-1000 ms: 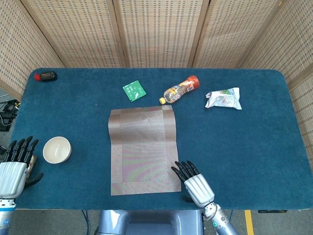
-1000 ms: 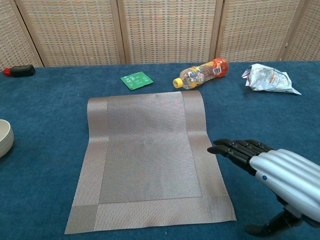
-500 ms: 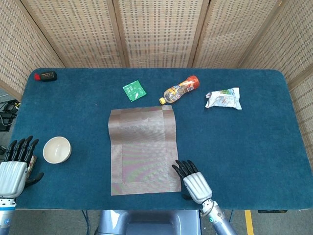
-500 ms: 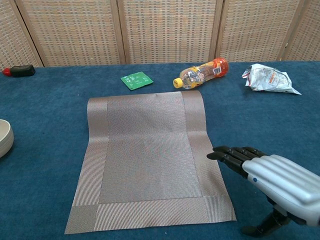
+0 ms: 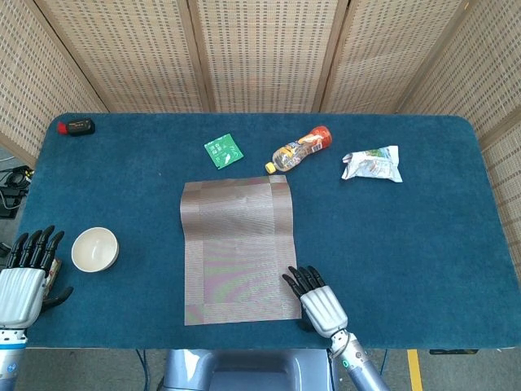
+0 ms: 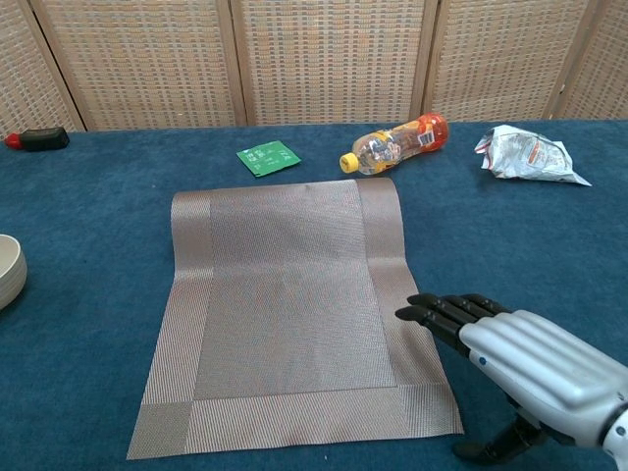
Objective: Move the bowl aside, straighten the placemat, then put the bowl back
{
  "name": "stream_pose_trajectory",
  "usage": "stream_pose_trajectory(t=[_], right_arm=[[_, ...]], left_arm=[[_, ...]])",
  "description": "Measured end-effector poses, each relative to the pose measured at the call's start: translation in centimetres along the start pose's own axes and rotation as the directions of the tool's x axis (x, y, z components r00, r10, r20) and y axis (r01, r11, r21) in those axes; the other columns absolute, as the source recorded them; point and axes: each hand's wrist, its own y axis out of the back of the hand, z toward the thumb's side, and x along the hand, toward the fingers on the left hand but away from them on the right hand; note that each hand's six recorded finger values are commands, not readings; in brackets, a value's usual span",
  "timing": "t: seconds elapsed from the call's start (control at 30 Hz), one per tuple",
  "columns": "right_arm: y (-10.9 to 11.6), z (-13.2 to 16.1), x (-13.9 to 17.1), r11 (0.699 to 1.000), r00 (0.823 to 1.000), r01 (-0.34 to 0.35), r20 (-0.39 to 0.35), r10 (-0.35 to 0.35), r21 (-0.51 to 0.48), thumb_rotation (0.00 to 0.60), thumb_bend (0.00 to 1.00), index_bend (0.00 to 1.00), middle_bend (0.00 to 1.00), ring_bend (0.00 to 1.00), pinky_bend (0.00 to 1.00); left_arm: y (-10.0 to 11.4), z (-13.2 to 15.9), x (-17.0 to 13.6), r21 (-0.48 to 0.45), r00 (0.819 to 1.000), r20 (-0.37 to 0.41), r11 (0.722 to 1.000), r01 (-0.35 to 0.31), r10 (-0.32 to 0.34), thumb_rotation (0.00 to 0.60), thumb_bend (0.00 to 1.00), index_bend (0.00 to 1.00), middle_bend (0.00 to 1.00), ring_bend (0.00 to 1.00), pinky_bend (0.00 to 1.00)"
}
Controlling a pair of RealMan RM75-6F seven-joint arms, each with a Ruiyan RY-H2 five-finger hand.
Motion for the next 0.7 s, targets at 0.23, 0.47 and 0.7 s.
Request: stream_pose_trajectory(t=[0.23, 0.47, 0.7], right_arm=[[-0.1, 0.7, -0.6, 0.999, 0.998, 0.048, -0.029, -0.048, 0.003, 0.6, 0.44, 0.1, 0.0, 0.0, 0.0], [0.1, 1.2, -0.9, 0.996, 0.995, 0.085, -0.056, -0.085, -0.005, 0.6, 0.6, 0.12, 0.0, 0.0, 0.0], [0.5, 1.6, -0.7, 0.992, 0.99, 0.119, -0.075, -0.121, -0.037, 0.6, 0.7, 0.12, 0.0, 0.0, 0.0]], left_arm=[[0.0, 0.1, 0.0, -0.002, 1.0, 0.001, 1.0, -0.001, 0.001, 0.6, 0.13, 0.0, 0.0, 0.0, 0.0], [0.0, 0.0, 0.0, -0.005, 1.0, 0.0, 1.0, 0.001, -0.001, 0.6, 0.13, 0.0, 0.0, 0.0, 0.0], [0.0, 0.1, -0.1, -0.007, 1.0, 0.002, 1.0, 0.001, -0.001, 0.6, 0.13, 0.0, 0.0, 0.0, 0.0]])
